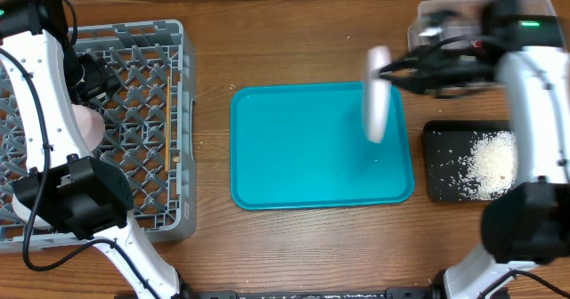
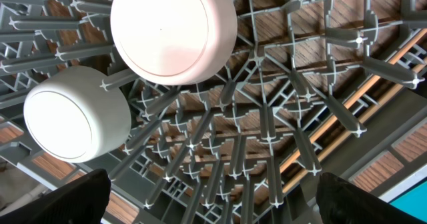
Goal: Sort waste into correct bins and load items into the dishwasher
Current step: 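Carry the empty plate left and set it at the tray's left edge, then release the plate and withdraw the right gripper to the right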
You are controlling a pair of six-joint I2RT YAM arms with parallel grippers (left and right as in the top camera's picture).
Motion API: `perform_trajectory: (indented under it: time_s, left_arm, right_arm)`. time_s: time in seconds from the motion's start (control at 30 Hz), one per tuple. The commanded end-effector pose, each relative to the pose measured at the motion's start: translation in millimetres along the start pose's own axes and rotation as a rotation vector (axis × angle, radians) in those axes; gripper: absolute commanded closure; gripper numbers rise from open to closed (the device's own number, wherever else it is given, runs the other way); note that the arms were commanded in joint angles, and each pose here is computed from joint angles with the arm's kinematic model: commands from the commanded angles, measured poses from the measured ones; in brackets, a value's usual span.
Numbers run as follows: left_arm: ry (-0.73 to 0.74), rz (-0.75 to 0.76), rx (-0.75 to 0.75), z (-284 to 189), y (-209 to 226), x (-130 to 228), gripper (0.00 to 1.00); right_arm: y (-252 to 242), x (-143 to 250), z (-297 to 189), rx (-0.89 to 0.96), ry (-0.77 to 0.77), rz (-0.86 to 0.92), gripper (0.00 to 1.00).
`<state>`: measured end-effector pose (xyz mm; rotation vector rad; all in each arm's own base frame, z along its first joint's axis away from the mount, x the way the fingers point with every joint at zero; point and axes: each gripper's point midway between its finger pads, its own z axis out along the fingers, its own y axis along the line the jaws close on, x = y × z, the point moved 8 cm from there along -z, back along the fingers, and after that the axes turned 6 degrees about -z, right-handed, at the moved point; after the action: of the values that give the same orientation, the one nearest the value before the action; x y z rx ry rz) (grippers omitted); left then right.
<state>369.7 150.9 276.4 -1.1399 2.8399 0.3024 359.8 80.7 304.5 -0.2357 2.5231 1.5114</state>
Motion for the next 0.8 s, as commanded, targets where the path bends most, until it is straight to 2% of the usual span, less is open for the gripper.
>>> perform_trajectory:
  time_s: [0.0,0.07,0.17,0.3,0.53,0.63,0.77]
  left_arm:
    - [-0.039,0.004,0.003,-11.6,2.3,0.2,0.0]
    - [-0.039,0.004,0.003,-11.6,2.3,0.2,0.0]
    - [-0.039,0.004,0.003,-11.6,2.3,0.2,0.0]
    - [-0.039,0.004,0.003,-11.6,2.3,0.2,0.0]
    - [-0.039,0.004,0.003,-11.6,2.3,0.2,0.0]
    - [-0.039,0.004,0.003,-11.6,2.3,0.2,0.0]
    - [-0.039,0.004,0.003,-11.6,2.3,0.2,0.0]
  right_arm:
    - [13.7,7.2,49.2,0.366,0.038,0.084,0.96]
    - [29.1,9.3,84.0,0.473,0.017,0.053,0.96]
    - [60.6,20.3,135.6,0.541,-0.019,-0.045,0.96]
    - [83.1,45.3,185.8,0.705,-0.117,-0.073,0.91]
    - [76.4,63.5,220.8,0.831,-0.134,-0.091,0.93]
    - [69.0,65.1,226.1,0.849,-0.11,-0.082,0.79]
    - [71.3,65.7,222.5,0.843,-0.095,-0.072,0.71]
